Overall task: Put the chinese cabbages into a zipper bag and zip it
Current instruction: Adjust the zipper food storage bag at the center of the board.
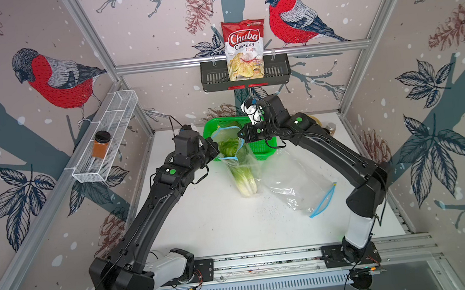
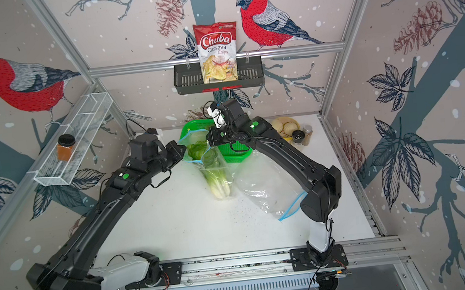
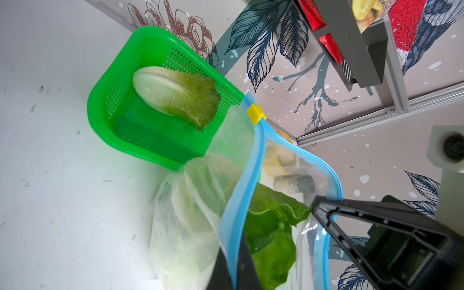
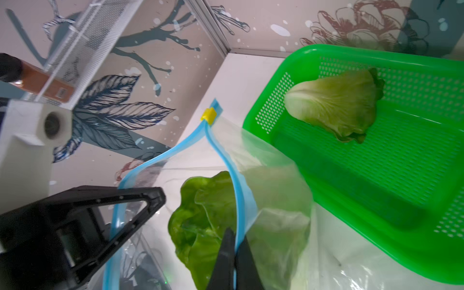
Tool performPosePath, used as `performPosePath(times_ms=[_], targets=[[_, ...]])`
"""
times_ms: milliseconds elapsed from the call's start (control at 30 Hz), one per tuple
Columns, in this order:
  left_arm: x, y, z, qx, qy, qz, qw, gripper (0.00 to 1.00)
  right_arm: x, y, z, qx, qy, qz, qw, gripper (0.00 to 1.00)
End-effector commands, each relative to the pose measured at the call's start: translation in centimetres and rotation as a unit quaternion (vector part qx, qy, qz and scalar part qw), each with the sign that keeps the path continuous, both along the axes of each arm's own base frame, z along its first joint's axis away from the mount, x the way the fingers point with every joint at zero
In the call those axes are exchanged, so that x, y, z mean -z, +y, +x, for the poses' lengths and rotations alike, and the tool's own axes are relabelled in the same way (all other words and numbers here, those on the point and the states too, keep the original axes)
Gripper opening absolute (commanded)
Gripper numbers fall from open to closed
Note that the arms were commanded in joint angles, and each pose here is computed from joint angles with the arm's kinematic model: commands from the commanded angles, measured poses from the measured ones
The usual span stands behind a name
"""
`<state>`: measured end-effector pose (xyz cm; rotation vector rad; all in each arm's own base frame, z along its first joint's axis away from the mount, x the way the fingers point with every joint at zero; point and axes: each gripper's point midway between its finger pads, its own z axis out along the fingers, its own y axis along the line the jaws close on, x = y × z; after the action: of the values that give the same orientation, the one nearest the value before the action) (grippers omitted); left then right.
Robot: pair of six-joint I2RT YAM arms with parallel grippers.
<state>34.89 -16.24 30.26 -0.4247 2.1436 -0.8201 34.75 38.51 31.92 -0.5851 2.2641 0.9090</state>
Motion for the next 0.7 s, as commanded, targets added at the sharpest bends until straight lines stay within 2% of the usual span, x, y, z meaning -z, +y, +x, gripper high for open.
performPosePath(times_ms=[0,100,367,433,500,667], targets=[[-1.4,-1.4,0.8,0.013,-0.026,-0.032,0.999,0.0,-0.5,-0.5,-0.3,-0.009,-0.021,-0.026,0.999,0.0],[-2.6,-1.7,0.3,0.002,-0.04,-0.017,0.999,0.0,-1.9,-0.5,-0.7,-0.013,-0.039,-0.018,0.999,0.0],[-0.2,-2.5,-0.9,0.01,-0.012,-0.04,0.999,0.0,2.4,-1.5,-0.9,-0.009,-0.007,-0.072,0.997,0.01],[-0.1,-2.6,-1.1,0.01,-0.008,-0.04,0.999,0.0,2.4,-1.7,-1.1,-0.01,-0.009,-0.074,0.997,0.05],[0.2,-2.5,-1.2,0.007,-0.002,-0.037,0.999,0.0,1.7,-1.6,-1.3,-0.01,-0.011,-0.071,0.997,0.14],[0.1,-3.0,-1.0,0.014,-0.004,-0.042,0.999,0.0,-1.6,-1.2,-1.8,-0.001,-0.05,-0.065,0.997,0.26]])
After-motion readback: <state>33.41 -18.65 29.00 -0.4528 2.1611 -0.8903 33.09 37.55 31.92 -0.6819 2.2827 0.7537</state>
